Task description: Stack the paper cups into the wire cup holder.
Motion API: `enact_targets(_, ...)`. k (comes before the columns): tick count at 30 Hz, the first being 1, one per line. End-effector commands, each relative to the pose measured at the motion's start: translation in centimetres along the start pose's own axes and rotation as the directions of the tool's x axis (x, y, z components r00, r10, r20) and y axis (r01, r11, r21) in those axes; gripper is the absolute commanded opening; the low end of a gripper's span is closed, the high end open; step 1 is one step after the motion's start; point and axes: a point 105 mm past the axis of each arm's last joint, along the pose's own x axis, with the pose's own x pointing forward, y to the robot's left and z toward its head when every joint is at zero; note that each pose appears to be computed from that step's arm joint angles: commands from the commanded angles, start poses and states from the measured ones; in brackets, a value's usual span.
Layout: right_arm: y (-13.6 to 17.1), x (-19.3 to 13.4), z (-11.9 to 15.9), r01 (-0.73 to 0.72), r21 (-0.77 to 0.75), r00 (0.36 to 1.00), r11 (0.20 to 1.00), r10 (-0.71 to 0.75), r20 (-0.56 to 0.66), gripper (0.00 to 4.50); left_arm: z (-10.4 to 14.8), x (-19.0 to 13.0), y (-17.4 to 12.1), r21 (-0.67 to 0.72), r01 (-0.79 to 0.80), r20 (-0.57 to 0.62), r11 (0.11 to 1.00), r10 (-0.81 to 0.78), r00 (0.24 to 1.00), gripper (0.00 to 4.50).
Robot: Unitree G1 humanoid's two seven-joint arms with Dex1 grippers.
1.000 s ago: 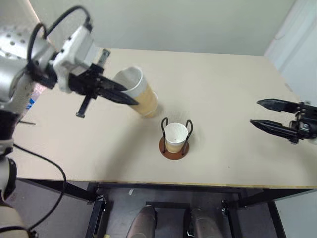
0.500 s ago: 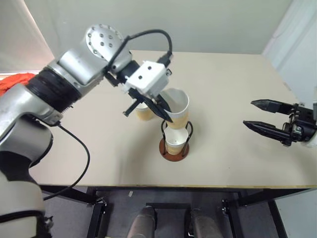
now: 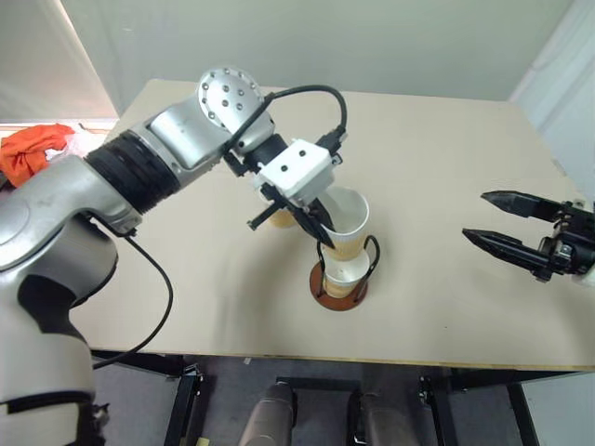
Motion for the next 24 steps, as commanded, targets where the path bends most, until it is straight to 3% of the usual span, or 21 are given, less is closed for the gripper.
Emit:
enact_targets(1,0.0,-0.3,1.2,0.019,-0.050,1.000,0.999,-0.018,0.013,3.35,0.6,0.4,-0.2,0.024,0.050,0.014,0.998,-0.050,0.999,0.41)
enact_targets(10,0.1,0.2,0.9,0.013,-0.040,1.000,0.999,-0.013,0.014,3.35,-1.0,0.6,0.6,0.028,0.027,-0.061,0.999,-0.025,0.998,3.24)
enact_targets(13,0.0,0.4,0.8,0.009,-0.038,1.000,0.999,-0.009,0.016,3.35,-2.3,-0.6,1.6,0.018,-0.051,-0.124,0.999,0.053,0.991,3.24)
enact_targets(15,-0.1,0.8,0.8,-0.002,-0.037,1.000,0.999,0.003,0.025,3.35,-4.2,-3.1,2.2,-0.050,-0.179,-0.191,0.983,0.166,0.967,3.24)
enact_targets(20,0.0,1.8,0.9,-0.039,-0.035,0.998,0.999,0.041,0.045,3.35,-9.3,-7.6,0.3,-0.201,-0.397,-0.382,0.895,0.302,0.874,3.24)
enact_targets(24,-0.2,2.2,0.9,-0.055,-0.036,0.997,0.998,0.056,0.051,3.35,-10.9,-8.6,-0.9,-0.279,-0.459,-0.413,0.843,0.326,0.850,3.24)
